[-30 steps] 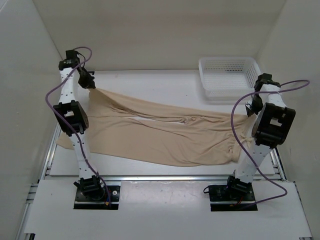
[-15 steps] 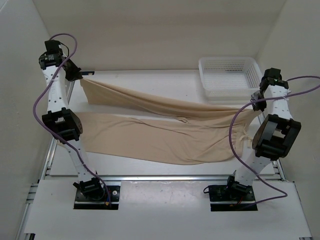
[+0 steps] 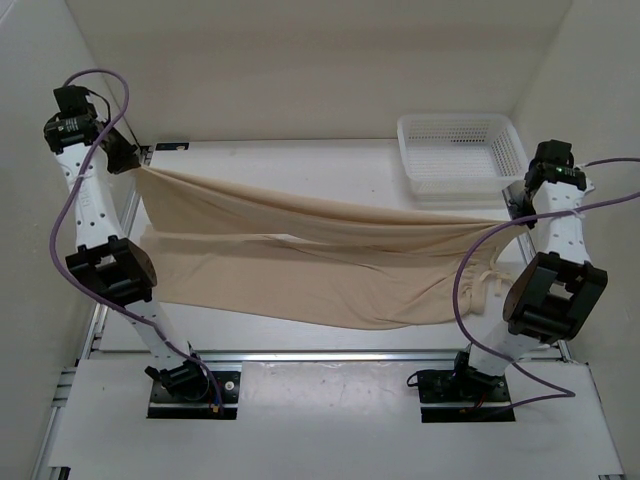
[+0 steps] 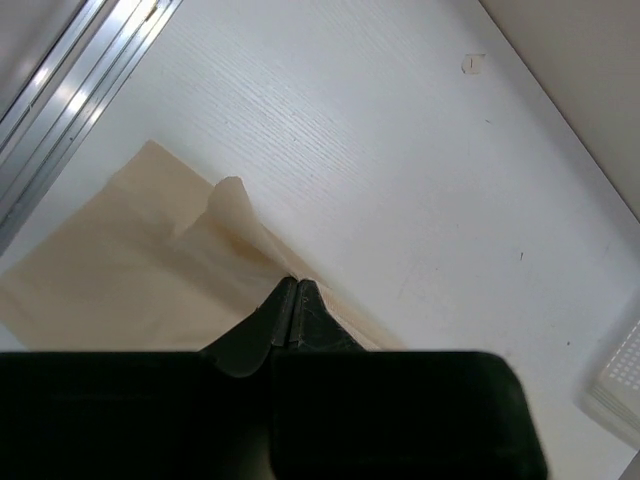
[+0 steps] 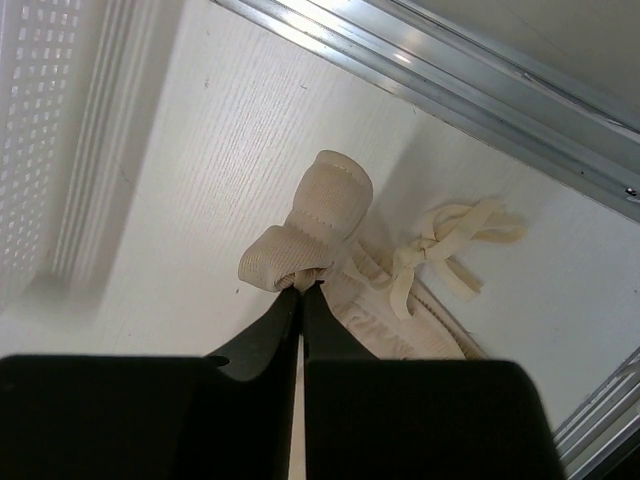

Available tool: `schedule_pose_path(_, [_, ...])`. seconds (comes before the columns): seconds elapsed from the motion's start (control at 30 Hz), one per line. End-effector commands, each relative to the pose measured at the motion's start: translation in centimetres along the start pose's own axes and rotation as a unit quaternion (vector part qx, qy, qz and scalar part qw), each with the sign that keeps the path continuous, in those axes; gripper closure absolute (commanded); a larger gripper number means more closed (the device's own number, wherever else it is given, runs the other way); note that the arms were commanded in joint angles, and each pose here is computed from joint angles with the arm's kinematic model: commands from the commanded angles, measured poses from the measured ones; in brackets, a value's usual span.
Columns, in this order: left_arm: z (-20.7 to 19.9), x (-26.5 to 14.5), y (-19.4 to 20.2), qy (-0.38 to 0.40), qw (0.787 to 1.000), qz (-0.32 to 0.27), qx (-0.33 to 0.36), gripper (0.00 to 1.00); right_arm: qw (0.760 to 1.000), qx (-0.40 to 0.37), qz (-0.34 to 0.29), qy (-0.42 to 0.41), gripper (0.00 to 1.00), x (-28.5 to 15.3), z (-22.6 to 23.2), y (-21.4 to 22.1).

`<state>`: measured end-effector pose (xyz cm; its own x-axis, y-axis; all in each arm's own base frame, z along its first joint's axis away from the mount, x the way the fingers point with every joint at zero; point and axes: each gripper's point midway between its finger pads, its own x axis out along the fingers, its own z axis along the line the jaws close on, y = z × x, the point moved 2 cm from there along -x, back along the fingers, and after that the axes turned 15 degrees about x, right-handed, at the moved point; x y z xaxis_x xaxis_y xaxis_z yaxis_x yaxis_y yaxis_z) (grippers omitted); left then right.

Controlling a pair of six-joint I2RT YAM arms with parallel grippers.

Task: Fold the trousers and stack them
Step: Flatten the trousers out

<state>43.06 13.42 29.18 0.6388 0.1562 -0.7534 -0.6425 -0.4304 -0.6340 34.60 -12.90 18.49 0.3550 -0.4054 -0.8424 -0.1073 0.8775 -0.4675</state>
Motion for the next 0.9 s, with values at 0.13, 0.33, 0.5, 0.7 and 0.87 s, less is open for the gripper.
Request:
schedule_pose_path(0.13, [-1.1,3.1,-2.4,0.002,1.0,-0.025,0.016,0.9,1.0,0.013,-0.026,-0.005,1.0,1.3,2.3,-2.3])
schedule_pose_path(0.33, [-5.5,13.1,-3.4,0.066,0.998,-0.015,0.012,0.8,0.999,0.008,-0.006,-0.039,0.91,3.7,7.2,-2.4])
schedule_pose_path(0.5, [-6.8,13.7,-1.9,0.087,0.996,0.001,0.02,0.06,0.997,-0.031,-0.01,-0.063,0.54,2.3,9.2,-1.0])
schedule_pose_path(0.7, [-4.9,10.1,-0.4,0.04,0.997,0.021,0.059,0.11,0.997,-0.051,0.009,-0.058,0.46,1.7,7.4,1.8])
schedule_pose_path(0.87, [-3.0,9.3,4.0,0.007,0.995,0.081,0.066,0.71,0.995,-0.081,0.03,-0.049,0.46,0.7,4.7,5.4])
